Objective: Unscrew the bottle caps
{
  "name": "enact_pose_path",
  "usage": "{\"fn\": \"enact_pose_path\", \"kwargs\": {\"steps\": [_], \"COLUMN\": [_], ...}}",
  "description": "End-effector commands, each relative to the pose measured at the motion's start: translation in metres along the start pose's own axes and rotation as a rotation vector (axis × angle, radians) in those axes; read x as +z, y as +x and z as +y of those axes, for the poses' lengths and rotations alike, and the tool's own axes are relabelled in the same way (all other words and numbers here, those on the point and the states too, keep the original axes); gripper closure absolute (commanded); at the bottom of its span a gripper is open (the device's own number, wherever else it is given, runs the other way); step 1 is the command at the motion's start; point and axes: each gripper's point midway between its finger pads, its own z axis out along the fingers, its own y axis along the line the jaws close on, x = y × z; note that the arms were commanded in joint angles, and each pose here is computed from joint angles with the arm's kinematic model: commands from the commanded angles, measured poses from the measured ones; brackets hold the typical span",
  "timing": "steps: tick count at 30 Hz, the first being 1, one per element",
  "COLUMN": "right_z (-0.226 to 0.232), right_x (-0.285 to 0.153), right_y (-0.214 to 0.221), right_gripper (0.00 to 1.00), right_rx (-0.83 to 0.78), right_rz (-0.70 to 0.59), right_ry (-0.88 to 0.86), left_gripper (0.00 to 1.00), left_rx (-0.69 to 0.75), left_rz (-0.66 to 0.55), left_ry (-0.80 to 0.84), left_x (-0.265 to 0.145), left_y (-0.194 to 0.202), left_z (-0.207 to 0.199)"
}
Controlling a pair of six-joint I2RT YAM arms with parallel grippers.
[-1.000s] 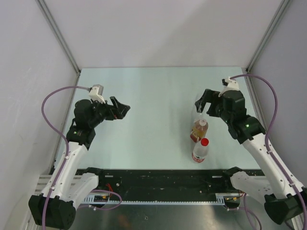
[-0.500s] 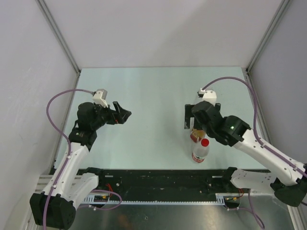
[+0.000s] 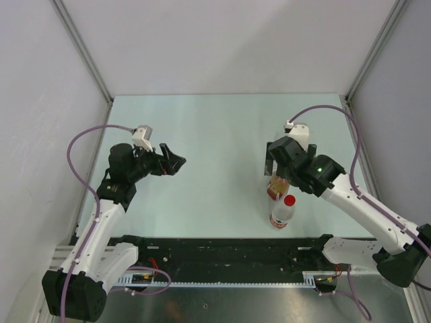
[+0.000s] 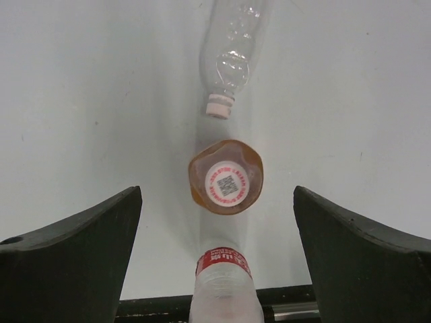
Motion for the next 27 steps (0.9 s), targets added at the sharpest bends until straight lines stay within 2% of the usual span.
{"fn": "enact_pose_path", "kwargs": {"steps": [1, 7, 15, 25, 27], "right_z": [-0.001, -0.005, -0.005, -0.003, -0.001], "right_x": [-0.012, -0.011, 0.008, 0.040, 0.045], "right_y": [-0.028, -0.028, -0.007, 0.006, 0.004], "right_gripper": [0.02, 0.02, 0.05, 0.21, 0.29], "right_rx": [0.074, 0.109, 0.071, 0.054, 0.060], "right_rz": [-0.060, -0.046, 0.027, 0.078, 0.079], "right_ry": [-0.091, -0.144, -0.114, -0.086, -0.097], "left_gripper": [0.01, 0.01, 0.01, 0.01, 0.01], "left_rx": [0.023, 0.024, 0.017, 0.017, 0.015], "left_rz": [-0.011, -0.010, -0.003, 0.001, 0.002], "left_ry": [0.024, 0.020, 0.011, 0.006, 0.005], "left_x": [-0.002, -0.002, -0.001, -0.001, -0.001], "left_y": [-0.003, -0.002, 0.000, 0.001, 0.001], "left_z": [-0.003, -0.002, 0.000, 0.001, 0.002]}}
